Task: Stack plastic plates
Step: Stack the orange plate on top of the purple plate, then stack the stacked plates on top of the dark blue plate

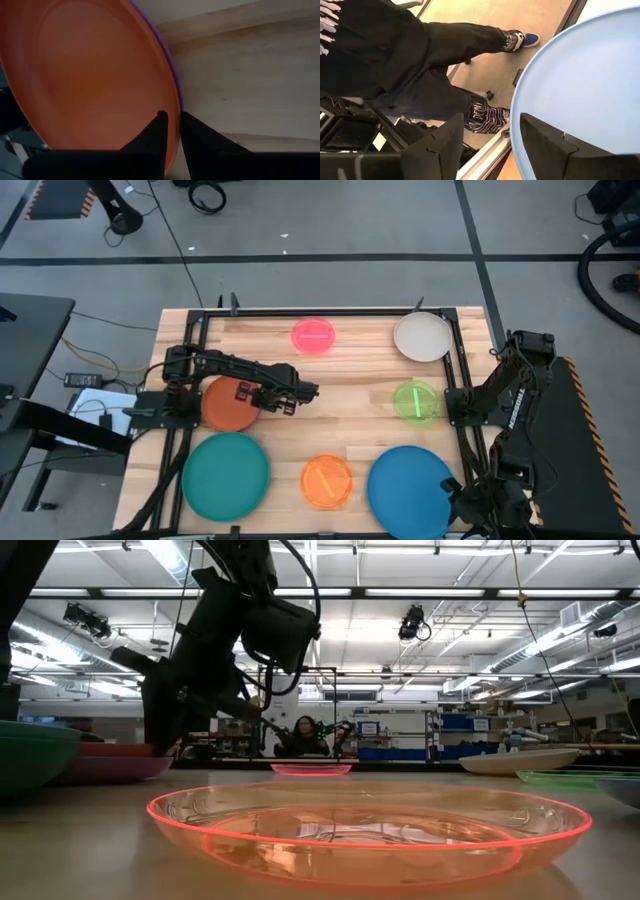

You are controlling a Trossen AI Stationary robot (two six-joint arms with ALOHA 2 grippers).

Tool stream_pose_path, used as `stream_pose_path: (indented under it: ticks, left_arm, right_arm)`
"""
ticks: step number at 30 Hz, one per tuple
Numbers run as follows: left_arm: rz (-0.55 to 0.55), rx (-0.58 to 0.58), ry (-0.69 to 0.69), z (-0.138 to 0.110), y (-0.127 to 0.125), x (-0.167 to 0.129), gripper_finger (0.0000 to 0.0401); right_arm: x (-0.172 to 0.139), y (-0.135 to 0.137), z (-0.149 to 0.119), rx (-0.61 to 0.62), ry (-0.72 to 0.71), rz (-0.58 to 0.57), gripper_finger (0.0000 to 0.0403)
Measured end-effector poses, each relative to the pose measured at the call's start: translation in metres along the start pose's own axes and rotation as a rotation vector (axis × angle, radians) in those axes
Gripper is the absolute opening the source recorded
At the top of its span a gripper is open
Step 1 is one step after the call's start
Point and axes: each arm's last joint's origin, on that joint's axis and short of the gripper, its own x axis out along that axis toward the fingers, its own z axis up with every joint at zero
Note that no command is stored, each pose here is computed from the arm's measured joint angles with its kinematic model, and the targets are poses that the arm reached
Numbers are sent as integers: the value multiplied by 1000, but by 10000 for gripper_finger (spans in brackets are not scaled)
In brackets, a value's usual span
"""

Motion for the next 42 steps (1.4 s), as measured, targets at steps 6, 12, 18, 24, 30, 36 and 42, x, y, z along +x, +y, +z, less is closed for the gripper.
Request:
stream_pose_path:
  ticks: [6, 12, 18, 24, 30, 36, 42]
  left_arm:
    - [7, 51, 20, -1, 9, -8, 100]
    - [-84, 46, -8, -9, 21, -30, 184]
    - [-169, 32, -65, -26, 16, -36, 222]
    - [-107, 8, -87, -29, 11, -26, 210]
    - [-54, -15, -45, -22, 13, 5, 193]
    - [-78, 6, -47, -21, 12, 21, 171]
    - [-78, 10, -47, -22, 14, 27, 107]
  right_arm:
    - [2, -8, 6, 8, 24, -1, 203]
    - [6, -22, 18, -8, 51, 8, 203]
    - [7, -36, 30, -22, 34, -19, 203]
    - [8, -45, 37, -44, 11, -54, 203]
    - [8, -47, 39, -29, 0, -61, 203]
    - [8, -45, 38, -34, 1, -54, 203]
    - [8, -47, 39, -54, 2, -65, 203]
